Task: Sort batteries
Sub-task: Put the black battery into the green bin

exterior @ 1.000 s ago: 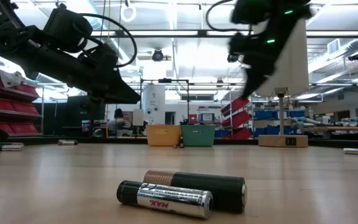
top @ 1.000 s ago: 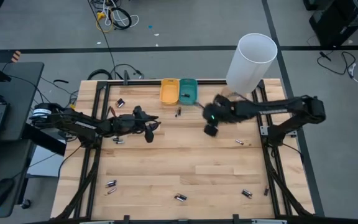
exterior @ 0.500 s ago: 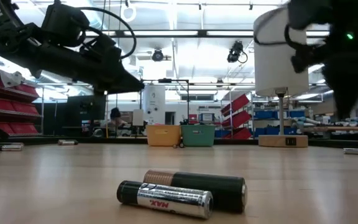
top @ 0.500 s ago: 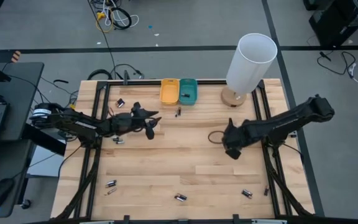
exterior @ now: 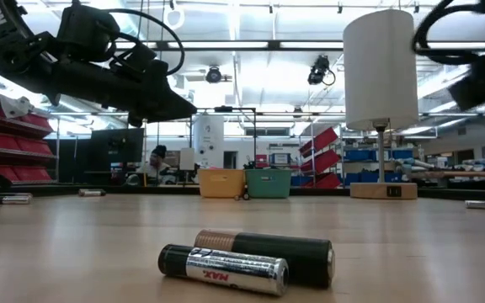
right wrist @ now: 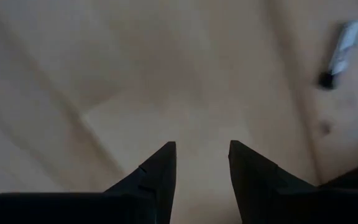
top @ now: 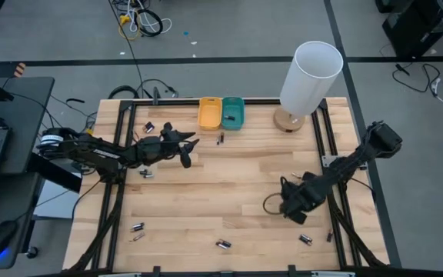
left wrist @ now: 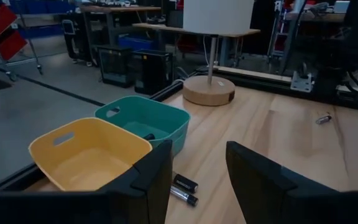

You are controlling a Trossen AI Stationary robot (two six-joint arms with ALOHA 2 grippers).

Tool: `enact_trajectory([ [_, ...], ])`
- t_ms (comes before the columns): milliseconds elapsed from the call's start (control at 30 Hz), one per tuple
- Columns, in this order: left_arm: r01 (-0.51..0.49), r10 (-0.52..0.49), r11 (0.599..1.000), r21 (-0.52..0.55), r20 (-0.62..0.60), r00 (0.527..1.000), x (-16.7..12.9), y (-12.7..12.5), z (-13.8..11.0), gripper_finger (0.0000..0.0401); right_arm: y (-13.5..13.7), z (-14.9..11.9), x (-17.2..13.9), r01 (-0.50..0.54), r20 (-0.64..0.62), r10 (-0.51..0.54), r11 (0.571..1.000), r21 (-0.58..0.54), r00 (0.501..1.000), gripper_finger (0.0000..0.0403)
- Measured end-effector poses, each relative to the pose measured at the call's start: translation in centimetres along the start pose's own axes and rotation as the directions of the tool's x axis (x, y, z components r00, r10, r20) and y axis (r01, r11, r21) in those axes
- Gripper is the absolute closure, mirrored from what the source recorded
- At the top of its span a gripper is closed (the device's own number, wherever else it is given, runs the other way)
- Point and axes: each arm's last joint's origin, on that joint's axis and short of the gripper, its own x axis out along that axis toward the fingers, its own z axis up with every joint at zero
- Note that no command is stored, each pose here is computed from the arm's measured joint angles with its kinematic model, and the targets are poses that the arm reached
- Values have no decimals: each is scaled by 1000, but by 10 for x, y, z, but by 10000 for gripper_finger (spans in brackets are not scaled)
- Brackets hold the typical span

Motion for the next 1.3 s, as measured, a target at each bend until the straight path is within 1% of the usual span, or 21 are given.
enact_trajectory([
  [133, 1, -1, 1000, -3, 6, 1000, 0, 0, 1, 236, 18, -9, 7, 14, -64, -18, 998, -65, 998, 268],
  [300, 2, -2, 1000, -8, 19, 1000, 0, 0, 2, 236, 34, -20, 13, 70, -130, -86, 990, -126, 988, 268],
  [433, 14, -14, 999, -32, 17, 1000, 0, 0, 2, 236, 42, -25, 15, 96, -196, -120, 987, -129, 973, 260],
  [633, 25, -25, 999, -37, 14, 1000, 0, -1, 2, 236, 55, -34, 15, 87, -240, -118, 987, -139, 964, 236],
  [767, 47, -48, 999, -24, -7, 999, 0, -2, 0, 236, 61, -40, 13, 65, -251, -92, 991, -114, 964, 207],
  [833, 52, -52, 998, -21, -12, 999, 0, -2, -1, 236, 62, -42, 11, 74, -253, -103, 990, -119, 962, 188],
  [900, 53, -53, 998, -23, -7, 999, 0, -2, 0, 236, 62, -44, 9, 72, -260, -104, 989, -128, 960, 167],
  [1033, 53, -53, 998, -33, -2, 999, 0, -2, 0, 236, 63, -45, 9, 62, -305, -84, 995, -83, 949, 120],
  [1133, 52, -53, 998, -38, -6, 999, 0, -2, 0, 236, 66, -50, 13, 59, -355, -89, 994, -94, 930, 86],
  [1200, 52, -52, 997, -51, -12, 999, 0, -2, -1, 236, 68, -54, 16, 46, -408, -89, 992, -115, 909, 67],
  [1300, 52, -53, 997, -55, -12, 999, 0, -2, -1, 236, 70, -60, 20, 44, -473, -101, 991, -130, 875, 52],
])
